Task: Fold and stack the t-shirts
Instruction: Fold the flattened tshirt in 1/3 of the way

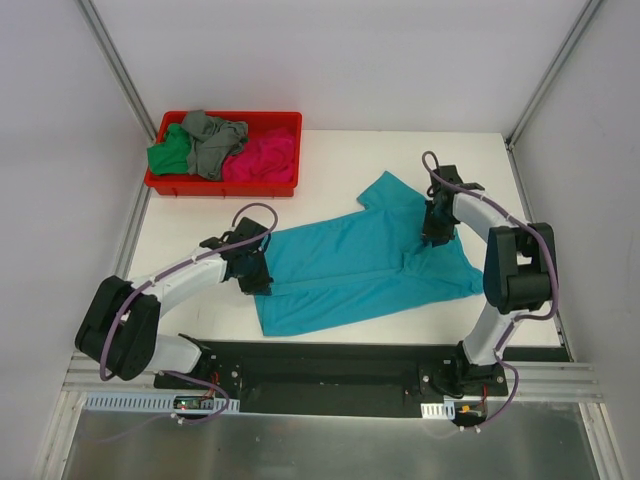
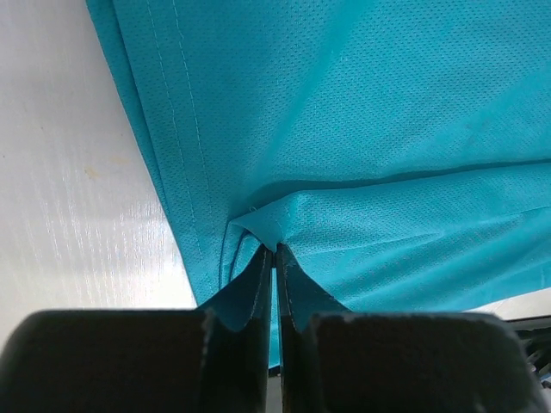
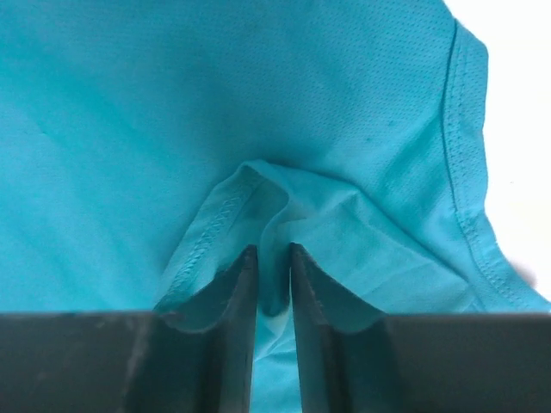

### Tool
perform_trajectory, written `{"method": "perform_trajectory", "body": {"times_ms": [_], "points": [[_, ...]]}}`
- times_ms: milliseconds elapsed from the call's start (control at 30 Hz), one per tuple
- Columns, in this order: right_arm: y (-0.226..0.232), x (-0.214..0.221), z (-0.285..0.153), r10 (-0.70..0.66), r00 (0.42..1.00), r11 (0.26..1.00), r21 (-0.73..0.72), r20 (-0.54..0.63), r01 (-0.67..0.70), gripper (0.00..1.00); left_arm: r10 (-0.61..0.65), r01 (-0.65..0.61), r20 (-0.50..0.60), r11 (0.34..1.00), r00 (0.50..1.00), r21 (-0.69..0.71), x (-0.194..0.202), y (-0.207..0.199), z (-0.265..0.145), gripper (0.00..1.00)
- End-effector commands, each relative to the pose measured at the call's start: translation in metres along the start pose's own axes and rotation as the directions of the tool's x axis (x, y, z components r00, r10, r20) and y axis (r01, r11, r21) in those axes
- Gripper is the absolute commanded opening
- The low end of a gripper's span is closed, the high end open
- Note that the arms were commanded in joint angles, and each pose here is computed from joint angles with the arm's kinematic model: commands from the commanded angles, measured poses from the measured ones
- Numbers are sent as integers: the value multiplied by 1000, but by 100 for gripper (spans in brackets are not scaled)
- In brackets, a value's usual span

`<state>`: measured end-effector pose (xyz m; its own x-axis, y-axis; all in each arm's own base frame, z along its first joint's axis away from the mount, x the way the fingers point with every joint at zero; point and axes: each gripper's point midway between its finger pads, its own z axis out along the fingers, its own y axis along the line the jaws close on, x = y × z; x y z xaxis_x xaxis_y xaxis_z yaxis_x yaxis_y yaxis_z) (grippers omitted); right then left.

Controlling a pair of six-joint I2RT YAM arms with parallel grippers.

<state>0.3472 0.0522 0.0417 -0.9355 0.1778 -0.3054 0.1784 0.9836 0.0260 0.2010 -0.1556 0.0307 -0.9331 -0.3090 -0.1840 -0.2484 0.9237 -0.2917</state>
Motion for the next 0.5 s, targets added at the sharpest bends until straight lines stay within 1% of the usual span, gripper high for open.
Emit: {"method": "perform_trajectory", "body": {"times_ms": [0, 33, 233, 333, 467], "points": [[-10, -9, -3, 18, 1000, 997, 71, 25, -20, 10, 10, -11, 26, 999, 1000, 43, 1, -4, -9, 0], [-11, -12, -5, 22, 999, 997, 78, 45, -26, 1, 11, -12, 30, 999, 999, 51, 2, -4, -11, 0], [-10, -22, -32, 23, 991, 998, 50, 129, -29, 1, -19, 17, 18, 990, 1000, 138, 17, -8, -24, 0], [-9, -21, -41, 14, 990, 999, 46, 141, -21, 1, -37, 30, 39, 986, 999, 166, 20, -6, -30, 0], [-3, -23, -49, -1, 988, 999, 34, 153, -4, 1, -71, 65, 29, 984, 997, 167, 26, -2, -32, 0]]}}
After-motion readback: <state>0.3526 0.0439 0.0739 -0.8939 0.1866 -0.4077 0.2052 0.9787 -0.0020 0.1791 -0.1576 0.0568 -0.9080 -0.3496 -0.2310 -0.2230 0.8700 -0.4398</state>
